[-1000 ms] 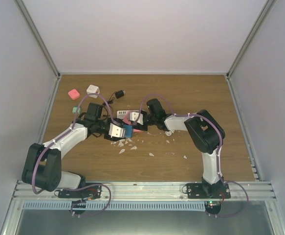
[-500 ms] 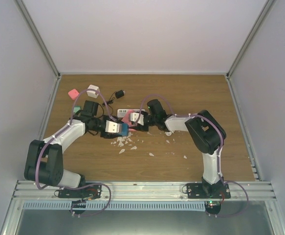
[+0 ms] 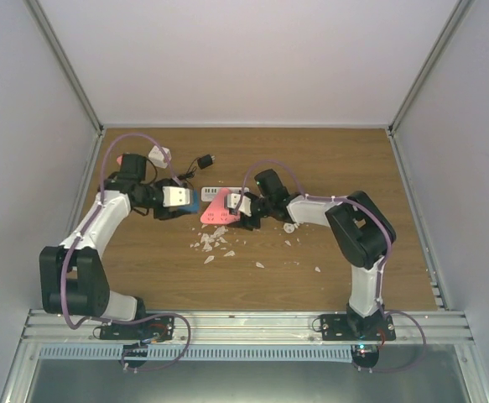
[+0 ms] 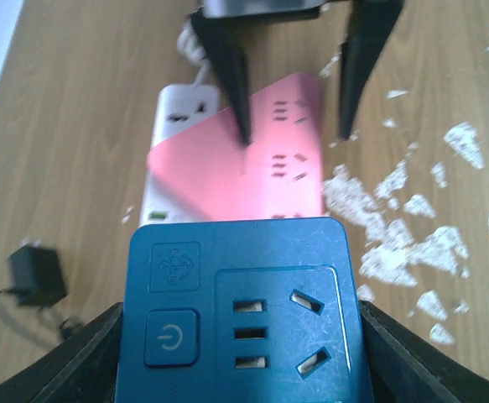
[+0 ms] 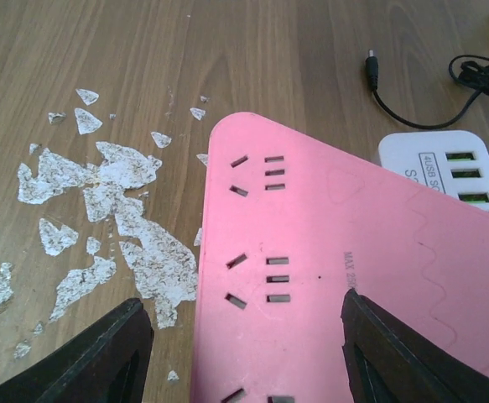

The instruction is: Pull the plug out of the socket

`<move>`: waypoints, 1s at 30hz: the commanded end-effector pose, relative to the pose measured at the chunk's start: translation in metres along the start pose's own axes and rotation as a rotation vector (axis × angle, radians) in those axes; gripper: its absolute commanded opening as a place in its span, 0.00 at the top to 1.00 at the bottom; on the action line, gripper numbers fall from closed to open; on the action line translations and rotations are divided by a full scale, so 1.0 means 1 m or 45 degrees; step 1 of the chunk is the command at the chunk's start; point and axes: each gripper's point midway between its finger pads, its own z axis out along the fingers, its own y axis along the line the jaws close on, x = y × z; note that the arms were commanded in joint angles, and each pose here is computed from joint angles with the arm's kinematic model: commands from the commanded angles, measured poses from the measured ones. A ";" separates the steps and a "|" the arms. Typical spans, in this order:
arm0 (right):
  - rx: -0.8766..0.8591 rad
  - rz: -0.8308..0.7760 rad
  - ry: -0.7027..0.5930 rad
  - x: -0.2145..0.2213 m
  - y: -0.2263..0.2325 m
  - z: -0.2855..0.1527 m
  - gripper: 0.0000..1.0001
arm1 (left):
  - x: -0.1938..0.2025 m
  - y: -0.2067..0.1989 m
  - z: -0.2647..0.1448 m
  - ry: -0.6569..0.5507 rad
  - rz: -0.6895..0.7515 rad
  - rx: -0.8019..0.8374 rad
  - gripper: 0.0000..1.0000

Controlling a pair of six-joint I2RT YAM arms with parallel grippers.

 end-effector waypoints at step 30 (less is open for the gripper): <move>0.061 0.089 -0.014 -0.026 -0.007 -0.050 0.28 | 0.175 0.006 -0.111 1.283 -0.034 0.100 0.54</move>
